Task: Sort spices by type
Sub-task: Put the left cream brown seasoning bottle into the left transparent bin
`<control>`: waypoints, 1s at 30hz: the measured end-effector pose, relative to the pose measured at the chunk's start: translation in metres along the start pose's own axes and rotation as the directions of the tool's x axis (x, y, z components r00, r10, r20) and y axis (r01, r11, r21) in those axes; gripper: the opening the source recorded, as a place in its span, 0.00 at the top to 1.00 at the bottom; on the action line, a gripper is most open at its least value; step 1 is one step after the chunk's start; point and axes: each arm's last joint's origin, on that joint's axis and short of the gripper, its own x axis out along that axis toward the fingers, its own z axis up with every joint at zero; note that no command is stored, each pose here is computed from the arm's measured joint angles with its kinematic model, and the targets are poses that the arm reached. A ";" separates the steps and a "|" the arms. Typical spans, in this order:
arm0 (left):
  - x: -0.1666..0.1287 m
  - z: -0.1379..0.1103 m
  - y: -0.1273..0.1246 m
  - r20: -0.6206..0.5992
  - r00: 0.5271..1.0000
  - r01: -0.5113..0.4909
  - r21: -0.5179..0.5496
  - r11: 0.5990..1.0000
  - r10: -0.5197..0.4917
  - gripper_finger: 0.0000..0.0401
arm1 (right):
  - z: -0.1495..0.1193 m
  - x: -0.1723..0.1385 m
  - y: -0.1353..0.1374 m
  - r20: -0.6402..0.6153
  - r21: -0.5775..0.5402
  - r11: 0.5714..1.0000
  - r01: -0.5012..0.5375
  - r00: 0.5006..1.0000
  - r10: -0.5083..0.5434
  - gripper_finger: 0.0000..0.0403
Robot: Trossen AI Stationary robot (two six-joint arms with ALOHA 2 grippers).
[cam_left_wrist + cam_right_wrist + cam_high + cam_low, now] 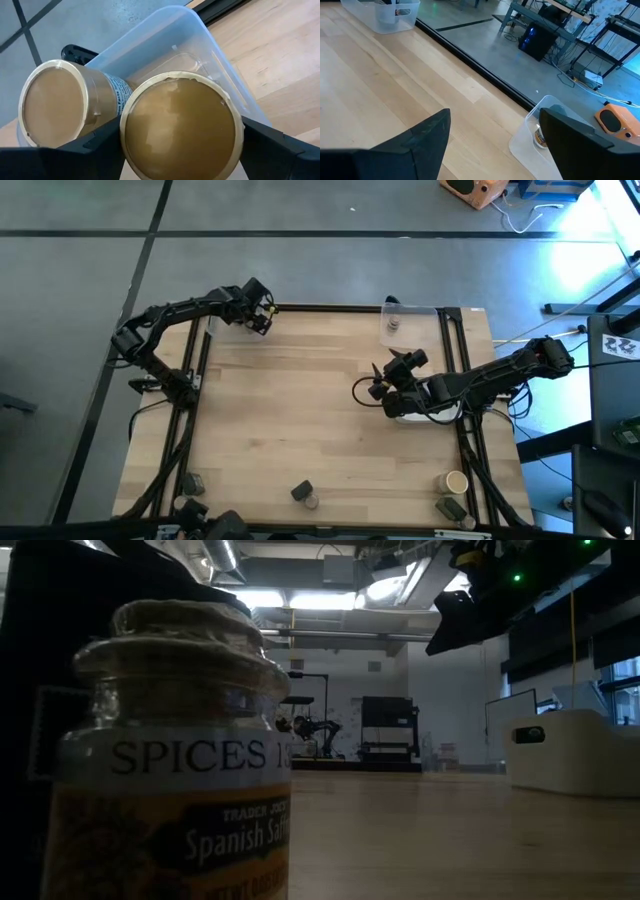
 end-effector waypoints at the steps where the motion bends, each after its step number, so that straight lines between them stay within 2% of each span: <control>1: 0.000 0.000 0.000 0.000 1.000 0.000 -0.002 1.000 0.000 0.24 | 0.000 0.000 0.000 0.000 0.000 1.000 0.000 1.000 0.000 0.25; 22: 0.000 -0.001 0.001 -0.021 1.000 0.007 -0.031 0.999 -0.008 0.24 | 0.000 0.000 0.001 -0.013 0.007 1.000 -0.024 1.000 0.024 0.25; 30: -0.014 0.003 -0.002 -0.057 0.998 0.040 0.043 0.998 -0.037 0.24 | 0.000 0.000 0.001 -0.016 0.007 1.000 -0.029 0.999 0.029 0.25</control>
